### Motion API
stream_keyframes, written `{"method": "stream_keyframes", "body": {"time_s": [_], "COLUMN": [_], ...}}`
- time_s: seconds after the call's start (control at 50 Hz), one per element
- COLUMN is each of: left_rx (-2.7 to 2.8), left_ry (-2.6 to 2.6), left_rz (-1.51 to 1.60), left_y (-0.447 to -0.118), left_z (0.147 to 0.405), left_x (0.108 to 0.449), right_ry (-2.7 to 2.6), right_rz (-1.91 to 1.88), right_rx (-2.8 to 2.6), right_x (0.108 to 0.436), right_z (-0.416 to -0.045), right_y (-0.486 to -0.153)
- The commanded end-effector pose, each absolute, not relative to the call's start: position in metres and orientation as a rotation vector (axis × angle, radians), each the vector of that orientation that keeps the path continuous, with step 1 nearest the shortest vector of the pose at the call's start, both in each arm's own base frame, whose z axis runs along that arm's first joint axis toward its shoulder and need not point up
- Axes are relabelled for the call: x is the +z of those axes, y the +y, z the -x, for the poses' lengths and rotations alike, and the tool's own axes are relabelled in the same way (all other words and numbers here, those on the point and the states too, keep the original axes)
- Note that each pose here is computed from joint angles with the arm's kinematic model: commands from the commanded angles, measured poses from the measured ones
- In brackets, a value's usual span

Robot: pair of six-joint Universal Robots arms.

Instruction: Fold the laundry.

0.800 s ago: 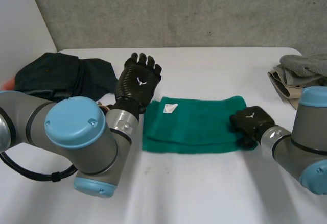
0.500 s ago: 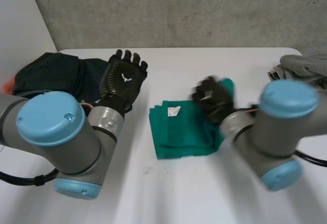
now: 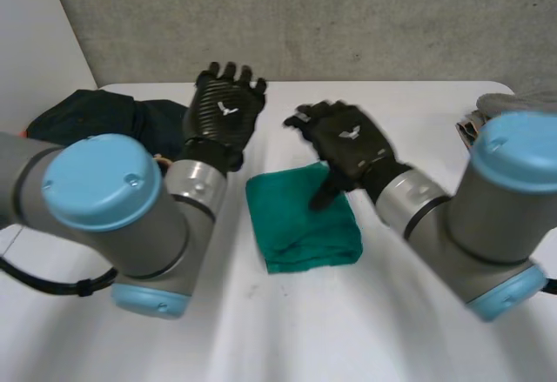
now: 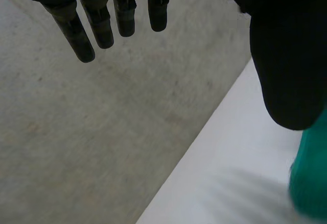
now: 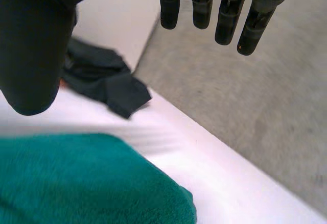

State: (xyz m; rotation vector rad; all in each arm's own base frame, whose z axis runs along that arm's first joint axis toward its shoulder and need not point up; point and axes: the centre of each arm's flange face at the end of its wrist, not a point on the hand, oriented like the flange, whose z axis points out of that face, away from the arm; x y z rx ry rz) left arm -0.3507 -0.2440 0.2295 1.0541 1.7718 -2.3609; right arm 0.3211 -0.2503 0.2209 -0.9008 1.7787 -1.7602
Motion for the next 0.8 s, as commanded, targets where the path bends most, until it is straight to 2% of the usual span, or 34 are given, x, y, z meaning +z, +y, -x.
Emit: {"method": "stream_keyframes", "body": {"time_s": [0.02, 0.1, 0.2, 0.32, 0.4, 0.48, 0.52, 0.6, 0.74, 0.8], "left_rx": [-2.329, -2.158, -1.916, -1.816, -1.795, -1.824, -1.885, -2.041, -2.285, -2.335], "left_ry": [2.020, 2.185, 2.295, 2.314, 2.318, 2.296, 2.269, 2.221, 2.146, 2.129], "left_rz": [-1.107, -1.174, -1.133, -1.137, -1.155, -1.158, -1.148, -1.129, -1.323, -1.451], "left_y": [-0.234, -0.230, -0.233, -0.233, -0.232, -0.232, -0.233, -0.237, -0.227, -0.219], "left_z": [0.381, 0.386, 0.374, 0.368, 0.367, 0.368, 0.369, 0.363, 0.351, 0.350], "left_x": [0.211, 0.183, 0.150, 0.130, 0.127, 0.138, 0.155, 0.200, 0.257, 0.265], "right_ry": [2.022, 2.134, 2.209, 2.241, 2.247, 2.230, 2.184, 2.119, 1.992, 1.946], "right_rz": [0.808, 0.854, 0.944, 1.054, 1.123, 1.159, 1.149, 1.132, 1.174, 1.219], "right_rx": [-1.561, -1.498, -1.452, -1.411, -1.433, -1.510, -1.576, -1.676, -1.785, -1.794], "right_x": [0.202, 0.184, 0.156, 0.126, 0.124, 0.142, 0.166, 0.188, 0.177, 0.165], "right_z": [-0.309, -0.313, -0.318, -0.321, -0.320, -0.317, -0.315, -0.309, -0.305, -0.308], "right_y": [-0.273, -0.285, -0.298, -0.301, -0.302, -0.302, -0.296, -0.284, -0.247, -0.232]}}
